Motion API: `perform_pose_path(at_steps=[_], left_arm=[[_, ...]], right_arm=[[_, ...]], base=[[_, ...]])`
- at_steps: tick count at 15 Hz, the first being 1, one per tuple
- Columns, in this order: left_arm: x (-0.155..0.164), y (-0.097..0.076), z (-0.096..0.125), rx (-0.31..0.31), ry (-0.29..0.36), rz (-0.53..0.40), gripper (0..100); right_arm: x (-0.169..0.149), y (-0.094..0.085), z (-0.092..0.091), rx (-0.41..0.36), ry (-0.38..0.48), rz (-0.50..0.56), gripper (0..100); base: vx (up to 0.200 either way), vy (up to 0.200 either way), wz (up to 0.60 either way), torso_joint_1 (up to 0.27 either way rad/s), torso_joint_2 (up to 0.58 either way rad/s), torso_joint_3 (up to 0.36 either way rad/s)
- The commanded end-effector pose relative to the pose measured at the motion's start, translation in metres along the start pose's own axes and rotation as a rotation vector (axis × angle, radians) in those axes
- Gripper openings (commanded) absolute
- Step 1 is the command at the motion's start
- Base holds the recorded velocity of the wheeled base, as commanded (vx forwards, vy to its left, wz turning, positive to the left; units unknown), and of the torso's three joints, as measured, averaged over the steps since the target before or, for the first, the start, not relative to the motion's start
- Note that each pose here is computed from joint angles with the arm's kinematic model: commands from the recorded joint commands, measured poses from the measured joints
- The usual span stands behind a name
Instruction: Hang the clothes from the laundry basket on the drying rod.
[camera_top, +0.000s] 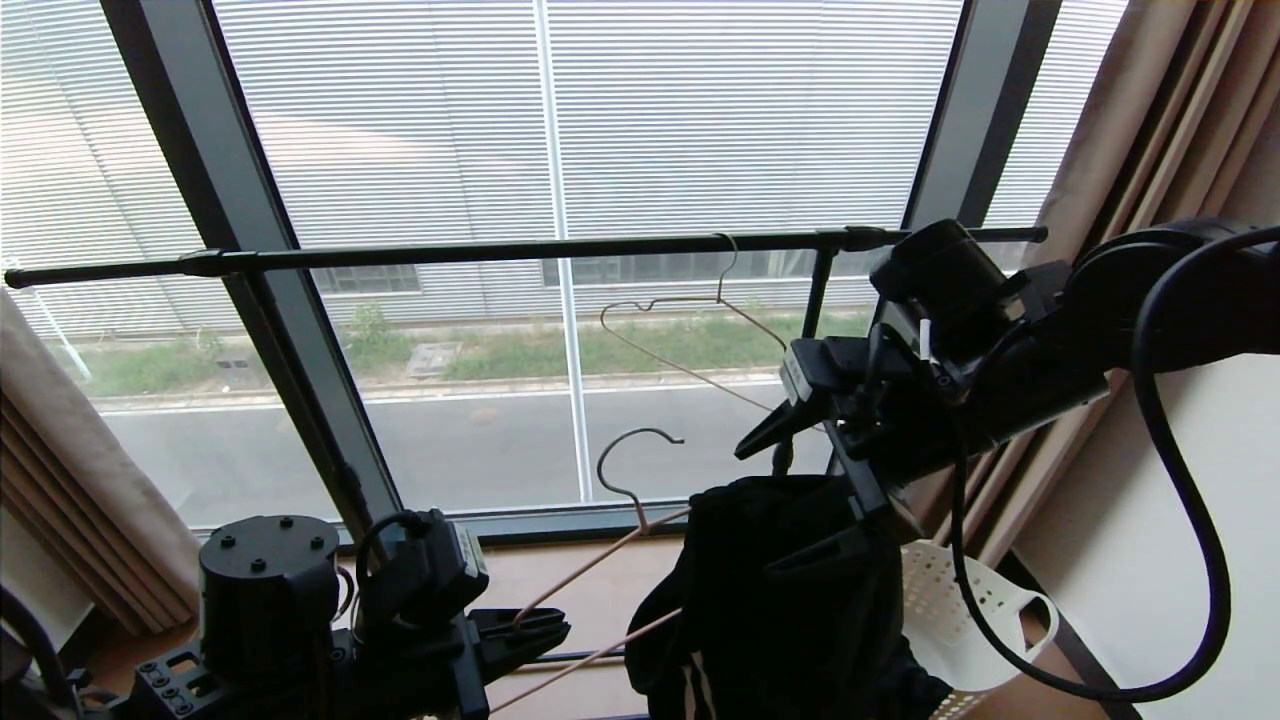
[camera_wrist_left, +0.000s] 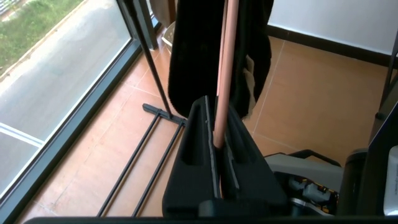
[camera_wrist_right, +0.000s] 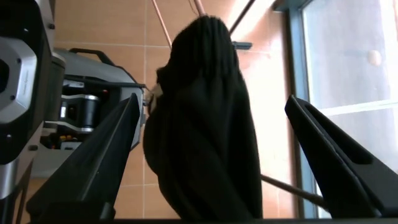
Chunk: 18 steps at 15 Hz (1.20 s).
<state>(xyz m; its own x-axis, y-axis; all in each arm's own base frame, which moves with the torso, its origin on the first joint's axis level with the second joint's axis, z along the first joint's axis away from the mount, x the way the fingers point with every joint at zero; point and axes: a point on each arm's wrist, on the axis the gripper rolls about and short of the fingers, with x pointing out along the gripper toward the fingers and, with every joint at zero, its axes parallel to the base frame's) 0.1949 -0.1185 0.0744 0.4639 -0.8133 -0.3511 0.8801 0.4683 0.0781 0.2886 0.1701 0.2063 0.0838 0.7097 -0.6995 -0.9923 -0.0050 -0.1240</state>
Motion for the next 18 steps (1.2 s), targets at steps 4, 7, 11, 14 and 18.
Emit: perform_pose_path(at_steps=[4,7,11,14,18], left_arm=[[0.000,0.000,0.001,0.003,-0.007,0.003,0],[0.000,0.000,0.001,0.008,-0.016,0.006,0],[0.000,0.000,0.001,0.008,-0.016,0.006,0],[0.002,0.001,0.001,0.007,-0.013,0.005,0],[0.003,0.002,0.001,0.015,-0.036,0.014,0]], right_arm=[[0.023,-0.003,-0.001,0.008,0.016,0.050,100],[0.030,-0.005,-0.003,0.013,0.021,0.067,100],[0.036,-0.004,-0.003,0.017,0.024,0.082,100],[0.037,-0.004,-0.003,0.017,0.023,0.085,0],[0.033,-0.003,-0.001,0.011,0.016,0.077,0]], base=[[0.000,0.000,0.00,0.000,0.00,0.000],[0.000,0.000,0.00,0.000,0.00,0.000],[0.000,0.000,0.00,0.000,0.00,0.000],[0.000,0.000,0.00,0.000,0.00,0.000],[0.000,0.000,0.00,0.000,0.00,0.000]])
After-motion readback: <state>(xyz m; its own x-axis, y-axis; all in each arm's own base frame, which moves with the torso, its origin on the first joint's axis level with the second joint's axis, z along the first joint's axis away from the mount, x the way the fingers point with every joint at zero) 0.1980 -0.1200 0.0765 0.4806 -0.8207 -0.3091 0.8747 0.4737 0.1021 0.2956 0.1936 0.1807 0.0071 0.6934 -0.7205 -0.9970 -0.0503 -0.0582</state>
